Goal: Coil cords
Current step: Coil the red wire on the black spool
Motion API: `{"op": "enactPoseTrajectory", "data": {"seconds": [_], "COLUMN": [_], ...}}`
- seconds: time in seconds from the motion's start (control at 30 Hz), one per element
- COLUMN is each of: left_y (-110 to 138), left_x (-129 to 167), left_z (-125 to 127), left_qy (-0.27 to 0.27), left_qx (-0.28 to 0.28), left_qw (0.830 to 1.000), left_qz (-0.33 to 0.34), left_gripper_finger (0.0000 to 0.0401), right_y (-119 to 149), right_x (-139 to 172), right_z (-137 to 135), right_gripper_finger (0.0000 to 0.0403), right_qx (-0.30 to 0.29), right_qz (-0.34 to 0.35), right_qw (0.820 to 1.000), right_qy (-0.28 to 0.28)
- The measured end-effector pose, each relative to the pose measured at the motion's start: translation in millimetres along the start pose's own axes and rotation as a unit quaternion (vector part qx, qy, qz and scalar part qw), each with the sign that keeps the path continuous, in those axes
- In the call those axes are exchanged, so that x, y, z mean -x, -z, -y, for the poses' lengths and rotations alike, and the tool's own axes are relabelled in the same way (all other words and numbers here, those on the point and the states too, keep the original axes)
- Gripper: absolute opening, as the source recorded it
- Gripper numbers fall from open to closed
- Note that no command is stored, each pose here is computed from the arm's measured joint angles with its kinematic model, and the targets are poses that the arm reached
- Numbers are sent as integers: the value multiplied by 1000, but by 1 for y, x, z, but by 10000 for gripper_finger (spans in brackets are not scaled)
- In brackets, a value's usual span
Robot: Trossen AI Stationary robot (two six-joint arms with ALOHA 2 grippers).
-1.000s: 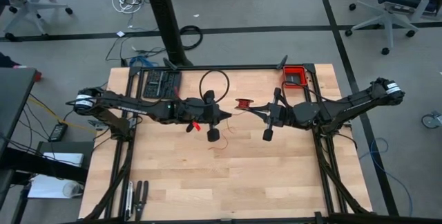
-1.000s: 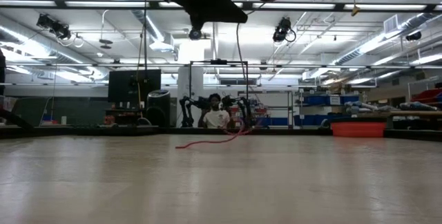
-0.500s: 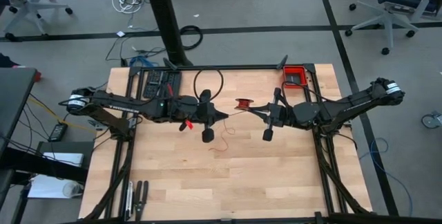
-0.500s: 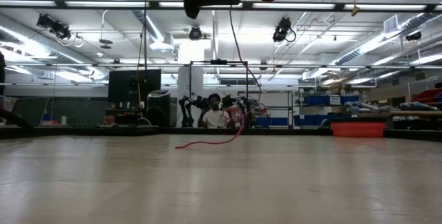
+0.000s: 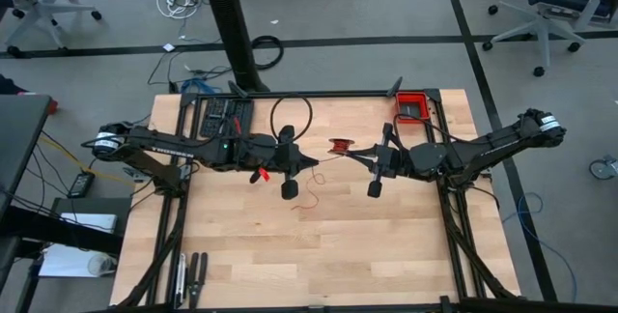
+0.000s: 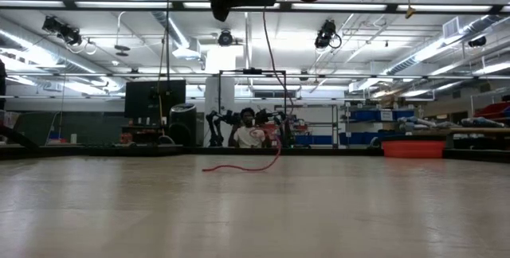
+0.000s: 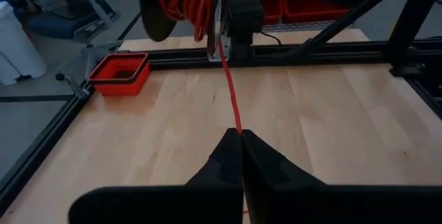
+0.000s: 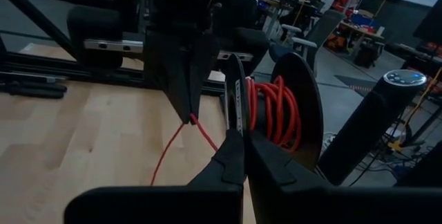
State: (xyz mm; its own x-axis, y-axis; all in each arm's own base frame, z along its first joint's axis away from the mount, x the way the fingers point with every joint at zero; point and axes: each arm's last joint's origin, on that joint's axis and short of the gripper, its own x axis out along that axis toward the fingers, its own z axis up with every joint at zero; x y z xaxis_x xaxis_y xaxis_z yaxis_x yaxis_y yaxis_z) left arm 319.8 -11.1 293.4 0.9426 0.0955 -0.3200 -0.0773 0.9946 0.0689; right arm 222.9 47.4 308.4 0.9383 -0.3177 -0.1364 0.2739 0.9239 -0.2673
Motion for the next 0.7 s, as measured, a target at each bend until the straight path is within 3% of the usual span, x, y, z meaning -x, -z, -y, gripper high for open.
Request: {"op": "enactPoseTrajectory", "data": {"seconds": [0.33, 0.47, 0.7], "left_y": [2, -3, -7], "left_x": [9, 14, 14], "left_z": [-3, -4, -4], "left_qy": [-32, -33, -34], "left_qx": [-17, -15, -40], "left_qw": [999, 999, 999], "left_qz": [-31, -18, 2], "left_gripper_finger": [0, 0, 0], "right_y": [-1, 6, 16], "right_x": [4, 5, -2], "right_z": [0, 2, 8], "right_gripper_finger": [1, 1, 1], "right_qx": [-5, -17, -80], "right_qz": [6, -28, -69], "right_qw": [999, 998, 988], "right_qy": [-39, -47, -110]}}
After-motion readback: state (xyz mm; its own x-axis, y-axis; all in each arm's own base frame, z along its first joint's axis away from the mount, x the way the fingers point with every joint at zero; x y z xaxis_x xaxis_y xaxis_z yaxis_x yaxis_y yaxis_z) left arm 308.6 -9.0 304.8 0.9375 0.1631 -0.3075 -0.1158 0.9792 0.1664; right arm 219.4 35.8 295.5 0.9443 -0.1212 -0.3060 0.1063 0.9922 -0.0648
